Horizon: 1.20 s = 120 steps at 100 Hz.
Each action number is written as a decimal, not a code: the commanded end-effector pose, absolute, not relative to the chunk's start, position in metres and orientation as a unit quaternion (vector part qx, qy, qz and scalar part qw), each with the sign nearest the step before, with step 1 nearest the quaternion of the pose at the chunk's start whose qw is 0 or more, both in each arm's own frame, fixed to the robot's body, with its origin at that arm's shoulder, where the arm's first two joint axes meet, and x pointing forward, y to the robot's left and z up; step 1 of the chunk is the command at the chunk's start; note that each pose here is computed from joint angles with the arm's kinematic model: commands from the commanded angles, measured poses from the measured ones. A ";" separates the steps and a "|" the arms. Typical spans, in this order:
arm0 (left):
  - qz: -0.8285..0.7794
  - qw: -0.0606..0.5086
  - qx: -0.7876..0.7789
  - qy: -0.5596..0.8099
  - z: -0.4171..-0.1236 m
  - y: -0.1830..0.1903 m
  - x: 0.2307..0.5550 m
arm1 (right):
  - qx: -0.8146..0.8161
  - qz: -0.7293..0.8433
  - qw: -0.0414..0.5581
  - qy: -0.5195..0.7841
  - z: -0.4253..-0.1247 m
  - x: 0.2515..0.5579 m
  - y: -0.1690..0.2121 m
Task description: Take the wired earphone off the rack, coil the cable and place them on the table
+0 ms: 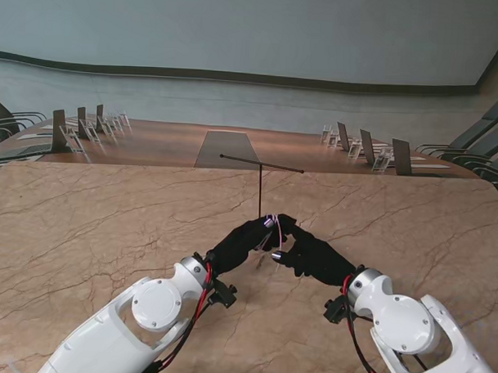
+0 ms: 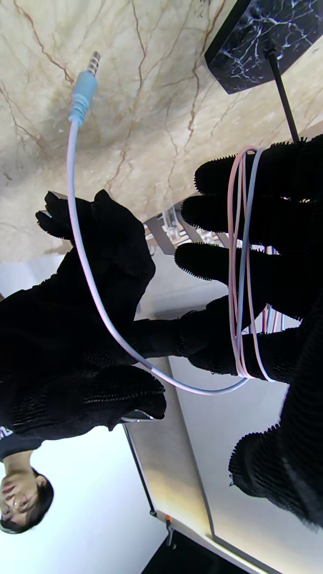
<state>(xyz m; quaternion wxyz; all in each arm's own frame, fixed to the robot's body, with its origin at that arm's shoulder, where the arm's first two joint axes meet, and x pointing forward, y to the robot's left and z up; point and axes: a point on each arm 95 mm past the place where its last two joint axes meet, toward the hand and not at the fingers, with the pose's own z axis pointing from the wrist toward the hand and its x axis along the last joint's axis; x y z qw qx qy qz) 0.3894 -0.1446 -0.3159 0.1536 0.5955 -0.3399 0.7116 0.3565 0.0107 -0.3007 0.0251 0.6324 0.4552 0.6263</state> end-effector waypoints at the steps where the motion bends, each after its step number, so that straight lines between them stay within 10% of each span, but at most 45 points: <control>1: 0.706 0.163 0.597 -0.343 -0.319 -0.151 0.383 | 0.631 0.636 0.006 0.444 -0.301 0.356 0.021; 120: 0.695 0.158 0.606 -0.354 -0.322 -0.157 0.381 | 0.635 0.682 -0.067 0.358 -0.309 0.370 0.067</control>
